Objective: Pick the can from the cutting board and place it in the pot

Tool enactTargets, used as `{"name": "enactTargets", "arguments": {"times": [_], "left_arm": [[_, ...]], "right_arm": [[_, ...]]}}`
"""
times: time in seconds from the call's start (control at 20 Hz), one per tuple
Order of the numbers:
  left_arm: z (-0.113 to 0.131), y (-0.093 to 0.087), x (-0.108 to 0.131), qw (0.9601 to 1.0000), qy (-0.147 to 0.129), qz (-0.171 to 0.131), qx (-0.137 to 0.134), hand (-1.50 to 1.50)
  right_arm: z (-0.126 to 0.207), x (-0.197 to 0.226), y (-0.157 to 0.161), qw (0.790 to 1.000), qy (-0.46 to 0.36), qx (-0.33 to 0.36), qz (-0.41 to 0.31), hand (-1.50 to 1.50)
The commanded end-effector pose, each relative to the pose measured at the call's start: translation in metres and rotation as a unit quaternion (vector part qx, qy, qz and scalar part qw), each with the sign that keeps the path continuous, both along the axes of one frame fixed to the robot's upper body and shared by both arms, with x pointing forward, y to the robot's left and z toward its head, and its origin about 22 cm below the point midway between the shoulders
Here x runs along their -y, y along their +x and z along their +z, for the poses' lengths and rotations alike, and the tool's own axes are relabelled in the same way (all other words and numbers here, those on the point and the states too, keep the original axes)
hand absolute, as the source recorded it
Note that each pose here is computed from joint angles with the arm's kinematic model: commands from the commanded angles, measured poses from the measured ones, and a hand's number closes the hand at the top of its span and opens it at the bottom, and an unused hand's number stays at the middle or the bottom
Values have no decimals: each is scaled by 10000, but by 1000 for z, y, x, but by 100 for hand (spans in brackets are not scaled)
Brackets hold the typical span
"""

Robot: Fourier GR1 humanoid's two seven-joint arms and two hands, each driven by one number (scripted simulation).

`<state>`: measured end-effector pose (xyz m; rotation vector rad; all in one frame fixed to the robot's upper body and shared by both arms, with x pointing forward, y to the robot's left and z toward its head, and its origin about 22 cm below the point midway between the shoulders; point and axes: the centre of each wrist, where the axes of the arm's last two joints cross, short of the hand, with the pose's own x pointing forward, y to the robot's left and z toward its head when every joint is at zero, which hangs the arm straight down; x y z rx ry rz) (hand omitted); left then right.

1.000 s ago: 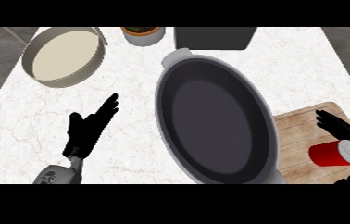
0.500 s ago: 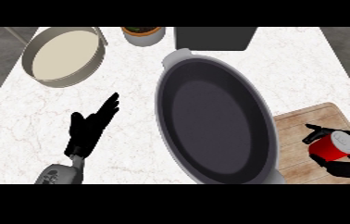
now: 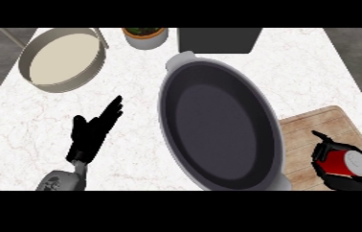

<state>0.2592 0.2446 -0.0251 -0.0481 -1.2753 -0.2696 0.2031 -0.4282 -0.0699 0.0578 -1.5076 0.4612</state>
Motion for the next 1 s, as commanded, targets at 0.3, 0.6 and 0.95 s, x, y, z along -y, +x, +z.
{"name": "enactTargets", "arguments": {"times": [0.3, 0.6, 0.95], "left_arm": [[-3, -14, -34, 9987, 60, 500, -87, 0], [1, -16, -20, 9997, 82, 243, -47, 0], [-3, -12, -15, 9999, 65, 147, -35, 0]], "right_arm": [[-69, -52, -141, 9498, -177, 696, -3046, 150], [-51, -93, -176, 9269, -697, 1227, -3477, 150], [13, -148, -191, 8931, -1609, 1859, -3767, 150]]}}
